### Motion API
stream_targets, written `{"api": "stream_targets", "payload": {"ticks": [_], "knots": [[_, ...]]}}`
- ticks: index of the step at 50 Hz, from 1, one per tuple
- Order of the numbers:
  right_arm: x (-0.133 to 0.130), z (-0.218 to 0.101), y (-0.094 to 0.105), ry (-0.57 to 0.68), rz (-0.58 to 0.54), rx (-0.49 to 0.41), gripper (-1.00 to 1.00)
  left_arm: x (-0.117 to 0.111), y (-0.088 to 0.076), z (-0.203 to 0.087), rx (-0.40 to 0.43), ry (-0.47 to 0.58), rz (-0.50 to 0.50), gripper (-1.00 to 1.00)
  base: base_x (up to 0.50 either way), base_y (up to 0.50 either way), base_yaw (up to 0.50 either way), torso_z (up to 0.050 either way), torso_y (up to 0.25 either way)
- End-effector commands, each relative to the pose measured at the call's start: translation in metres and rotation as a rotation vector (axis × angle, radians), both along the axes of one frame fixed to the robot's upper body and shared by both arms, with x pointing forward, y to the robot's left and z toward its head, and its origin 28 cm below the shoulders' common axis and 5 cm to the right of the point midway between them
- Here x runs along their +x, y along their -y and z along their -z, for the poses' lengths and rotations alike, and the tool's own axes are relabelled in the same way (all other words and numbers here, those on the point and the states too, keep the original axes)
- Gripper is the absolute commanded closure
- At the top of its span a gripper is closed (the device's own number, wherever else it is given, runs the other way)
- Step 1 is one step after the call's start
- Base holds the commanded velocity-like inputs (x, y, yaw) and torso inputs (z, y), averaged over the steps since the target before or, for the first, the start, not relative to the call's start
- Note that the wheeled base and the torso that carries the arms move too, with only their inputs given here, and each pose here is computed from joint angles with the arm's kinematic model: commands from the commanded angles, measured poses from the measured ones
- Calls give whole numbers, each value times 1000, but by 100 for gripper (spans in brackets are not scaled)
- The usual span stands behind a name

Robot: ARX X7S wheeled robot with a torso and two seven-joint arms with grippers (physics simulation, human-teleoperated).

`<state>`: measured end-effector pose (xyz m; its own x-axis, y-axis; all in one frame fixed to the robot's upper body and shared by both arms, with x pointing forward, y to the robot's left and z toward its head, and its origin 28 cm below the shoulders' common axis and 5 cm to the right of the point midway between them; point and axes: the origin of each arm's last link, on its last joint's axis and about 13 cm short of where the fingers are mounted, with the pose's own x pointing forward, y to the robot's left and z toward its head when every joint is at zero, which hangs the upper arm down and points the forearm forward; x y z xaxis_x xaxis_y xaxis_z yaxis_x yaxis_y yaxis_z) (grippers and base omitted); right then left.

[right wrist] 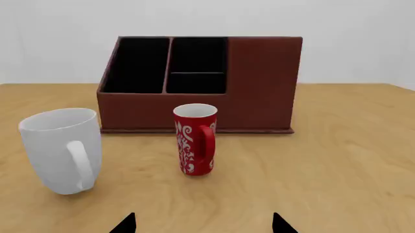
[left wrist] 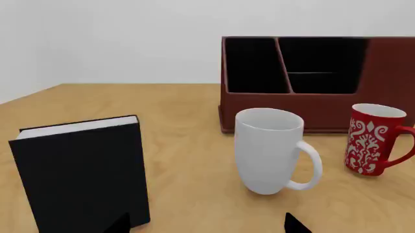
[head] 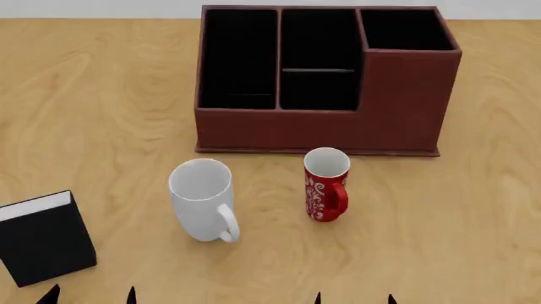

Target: Pick up the white mug and place it to the right of the caddy.

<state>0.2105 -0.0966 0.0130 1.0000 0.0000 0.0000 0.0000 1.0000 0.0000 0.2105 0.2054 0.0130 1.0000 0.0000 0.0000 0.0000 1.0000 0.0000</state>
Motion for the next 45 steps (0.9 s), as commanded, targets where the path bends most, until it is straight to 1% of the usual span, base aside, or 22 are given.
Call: {"api": "stream_targets", "payload": {"ticks": [1, 4, 7, 9, 11, 12, 13, 14, 15, 17, 19, 20, 25, 27, 30, 33, 35, 37, 39, 42, 44, 45], "knots": [[0, 0, 2, 0, 0, 0, -100, 0, 0, 0, 0, 0, 0, -100, 0, 0, 0, 0, 0], [-1, -1, 0, 6, -1, 7, -100, -1, 0, -1, 11, 16, 0, -100, 0, 0, 0, 0, 0], [-2, -1, 0, 12, -5, 9, -100, -2, 0, -2, 0, 26, 14, -100, 0, 0, 0, 0, 0], [-2, -1, 1, 5, 0, 2, -100, -4, 0, -3, -12, 56, 39, -100, 0, 0, 0, 0, 0], [-1, -2, 0, 5, -27, -7, -100, -10, 1, -8, -27, 118, 75, -100, 0, 0, 0, 38, 0], [0, -7, -1, 15, -30, -28, -100, -8, 2, -8, -40, 110, 91, -100, 0, 0, 0, 50, 0], [0, -19, -1, 47, -24, -29, -100, -7, 2, -17, -41, 151, 115, -100, 0, 0, 0, 50, 0], [-1, -32, 0, 74, -48, 8, -100, -8, 1, -32, -72, 192, 146, -100, 0, 0, 0, 50, 0], [-1, -39, 1, 90, -32, -10, -100, -7, 0, -40, -75, 214, 153, -100, 0, 0, 0, 50, 0], [-1, -53, 2, 117, -32, -8, -100, -7, -2, -55, -71, 254, 157, -100, 0, 0, 0, 50, 0], [2, -64, 2, 135, -38, -6, -100, -5, -2, -64, -69, 272, 170, -100, 0, 0, 0, 50, 0], [4, -70, 2, 145, -39, -20, -100, -5, -2, -71, -69, 283, 176, -100, 0, 0, 0, 50, 0], [9, -96, 5, 204, -44, -37, -100, 2, -2, -93, -83, 331, 167, -100, 0, 0, 0, 50, 0], [11, -103, 6, 221, -42, -43, -100, 5, -2, -102, -71, 355, 158, -100, 0, 0, 0, 50, 0], [15, -105, 9, 235, -38, -37, -100, 10, -5, -109, -80, 376, 140, -100, 0, 0, 0, 50, 0], [17, -104, 10, 231, -34, -36, -100, 12, -8, -111, -79, 384, 129, -100, 0, 0, 0, 50, 0], [20, -101, 9, 207, -42, -64, -100, 11, -9, -110, -59, 396, 133, -100, 0, 0, 0, 50, 0], [19, -102, 9, 222, -38, -75, -100, 12, -9, -110, -57, 397, 136, -100, 0, 0, 0, 50, 0], [17, -105, 9, 227, -40, -78, -100, 11, -7, -111, -34, 410, 133, -100, 398, -64, 0, 50, 0], [19, -101, 10, 220, -36, -80, -100, 10, -5, -110, -48, 406, 137, -100, 500, -77, 0, 50, 0], [18, -99, 10, 221, -29, -75, -100, 9, -4, -110, -34, 409, 140, -100, 500, -78, 0, 50, 0], [19, -98, 11, 201, -21, -63, -100, 9, -3, -110, -32, 410, 139, -100, 500, -74, 0, 50, 0]]}}
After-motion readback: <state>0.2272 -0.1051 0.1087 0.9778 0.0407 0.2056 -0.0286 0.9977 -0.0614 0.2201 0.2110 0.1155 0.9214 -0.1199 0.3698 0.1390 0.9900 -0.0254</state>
